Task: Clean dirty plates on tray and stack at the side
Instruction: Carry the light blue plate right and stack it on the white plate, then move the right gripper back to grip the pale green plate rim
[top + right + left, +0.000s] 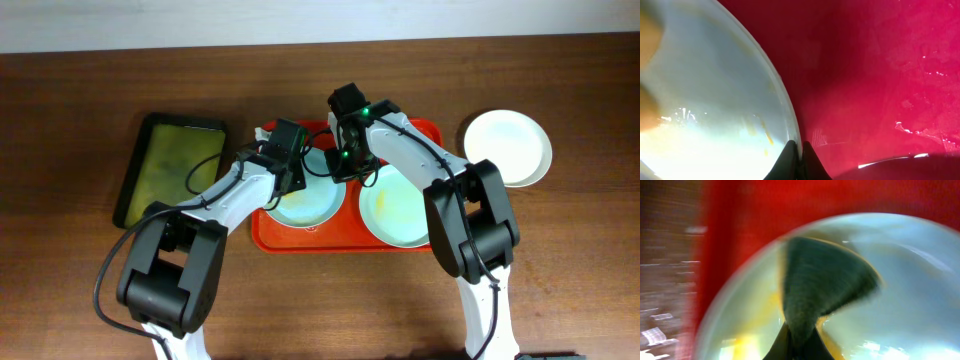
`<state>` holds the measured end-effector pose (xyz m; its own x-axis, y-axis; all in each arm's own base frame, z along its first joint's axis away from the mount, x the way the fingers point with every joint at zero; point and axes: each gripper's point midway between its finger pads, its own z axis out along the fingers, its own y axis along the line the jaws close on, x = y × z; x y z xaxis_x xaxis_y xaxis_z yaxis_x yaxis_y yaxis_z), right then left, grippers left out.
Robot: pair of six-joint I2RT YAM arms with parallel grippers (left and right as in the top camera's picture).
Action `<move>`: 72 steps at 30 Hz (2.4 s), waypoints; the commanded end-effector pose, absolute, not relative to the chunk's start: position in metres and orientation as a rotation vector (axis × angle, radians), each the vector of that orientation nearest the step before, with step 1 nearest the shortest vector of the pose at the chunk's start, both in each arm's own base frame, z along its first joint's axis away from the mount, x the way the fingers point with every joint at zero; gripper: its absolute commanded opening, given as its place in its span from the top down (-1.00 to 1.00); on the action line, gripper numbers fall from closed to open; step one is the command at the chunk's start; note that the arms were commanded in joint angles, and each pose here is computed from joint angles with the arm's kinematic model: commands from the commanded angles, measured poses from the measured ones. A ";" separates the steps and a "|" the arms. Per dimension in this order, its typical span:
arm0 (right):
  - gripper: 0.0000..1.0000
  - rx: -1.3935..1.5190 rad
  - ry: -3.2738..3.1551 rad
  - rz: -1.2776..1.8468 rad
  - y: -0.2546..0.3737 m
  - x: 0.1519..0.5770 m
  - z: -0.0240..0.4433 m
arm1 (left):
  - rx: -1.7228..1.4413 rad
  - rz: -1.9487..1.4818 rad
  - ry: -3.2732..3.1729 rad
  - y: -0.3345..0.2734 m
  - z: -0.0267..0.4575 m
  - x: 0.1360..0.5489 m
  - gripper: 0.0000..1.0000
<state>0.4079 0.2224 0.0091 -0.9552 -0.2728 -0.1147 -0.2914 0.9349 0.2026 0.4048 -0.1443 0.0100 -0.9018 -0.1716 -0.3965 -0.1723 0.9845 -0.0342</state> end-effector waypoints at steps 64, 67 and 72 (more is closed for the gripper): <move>-0.37 -0.463 3.235 -0.006 0.033 0.360 0.031 | -0.602 -0.076 2.414 -0.060 0.106 0.445 1.00; -0.16 -0.469 3.240 -0.005 0.034 0.356 0.025 | -0.602 -0.076 2.414 -0.060 0.106 0.445 1.00; -0.08 -0.453 3.236 0.119 0.047 0.353 0.018 | -0.602 -0.076 2.414 -0.060 0.106 0.445 1.00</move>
